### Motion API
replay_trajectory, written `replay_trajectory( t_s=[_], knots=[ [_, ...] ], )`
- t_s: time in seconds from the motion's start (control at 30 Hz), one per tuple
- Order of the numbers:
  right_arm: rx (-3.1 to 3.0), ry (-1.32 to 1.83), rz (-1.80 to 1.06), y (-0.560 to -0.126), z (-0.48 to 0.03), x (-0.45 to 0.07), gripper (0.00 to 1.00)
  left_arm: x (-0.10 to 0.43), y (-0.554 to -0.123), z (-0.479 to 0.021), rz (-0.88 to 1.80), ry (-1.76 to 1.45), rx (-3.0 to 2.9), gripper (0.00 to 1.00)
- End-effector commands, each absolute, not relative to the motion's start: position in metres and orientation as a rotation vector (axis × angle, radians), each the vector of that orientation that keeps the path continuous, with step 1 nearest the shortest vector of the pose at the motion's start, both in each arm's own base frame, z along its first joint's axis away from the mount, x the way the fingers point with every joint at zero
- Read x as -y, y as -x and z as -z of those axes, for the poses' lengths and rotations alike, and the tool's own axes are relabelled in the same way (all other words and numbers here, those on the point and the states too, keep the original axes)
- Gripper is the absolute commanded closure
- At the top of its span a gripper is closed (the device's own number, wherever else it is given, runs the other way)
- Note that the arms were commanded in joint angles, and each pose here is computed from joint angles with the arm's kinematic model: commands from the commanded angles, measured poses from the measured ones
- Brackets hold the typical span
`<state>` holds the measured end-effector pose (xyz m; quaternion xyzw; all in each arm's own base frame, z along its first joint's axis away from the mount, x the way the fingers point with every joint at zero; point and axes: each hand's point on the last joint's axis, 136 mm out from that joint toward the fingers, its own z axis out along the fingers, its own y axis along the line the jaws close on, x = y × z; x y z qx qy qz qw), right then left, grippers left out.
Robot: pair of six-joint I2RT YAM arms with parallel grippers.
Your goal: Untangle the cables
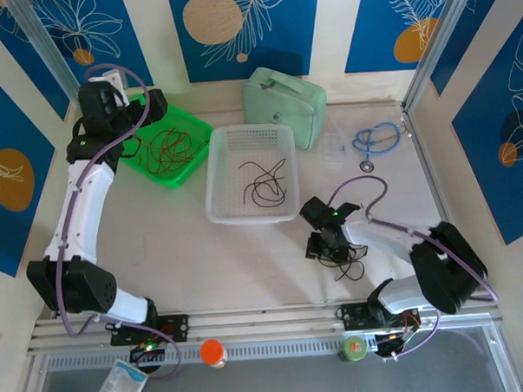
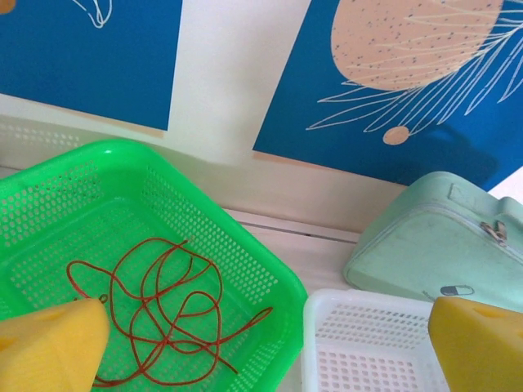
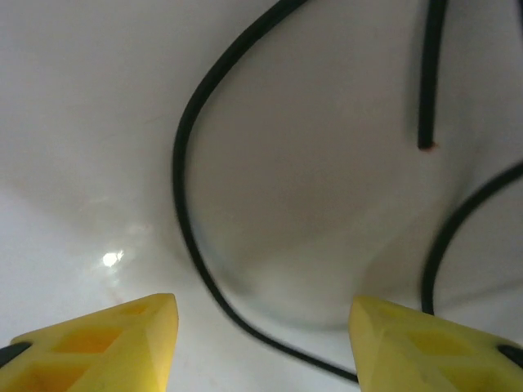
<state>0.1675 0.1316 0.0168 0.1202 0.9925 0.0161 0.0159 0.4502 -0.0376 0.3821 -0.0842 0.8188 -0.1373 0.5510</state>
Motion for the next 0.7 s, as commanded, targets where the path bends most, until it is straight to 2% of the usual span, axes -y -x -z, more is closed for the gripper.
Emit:
replay_trajectory(
  t_s=[0.0,0.13,0.2,0.3,0.53,0.67],
  knots=[
    [-3.040,-0.316,-0.020,-0.188,-0.015,-0.143,0.46,0.044,-0.423,-0.395,0.347,0.168,-1.938,0.00],
    [-3.067,-0.277,-0.005,-0.188,-0.004,-0.153,0.58,0.046,-0.405,-0.398,0.368,0.168,-1.936,0.00],
    [-3.084,-0.269,0.000,-0.184,0.002,-0.156,0.69,0.047,-0.396,-0.399,0.382,0.171,-1.930,0.00],
    [-3.098,-0.271,-0.006,-0.178,0.008,-0.157,0.81,0.049,-0.386,-0.400,0.406,0.171,-1.927,0.00],
    [-3.075,-0.303,-0.071,-0.174,0.006,-0.154,0.98,0.056,-0.363,-0.402,0.461,0.170,-1.923,0.00],
    [-3.040,-0.306,-0.123,-0.178,-0.006,-0.154,1.00,0.069,-0.346,-0.395,0.513,0.151,-1.937,0.00]
  ],
)
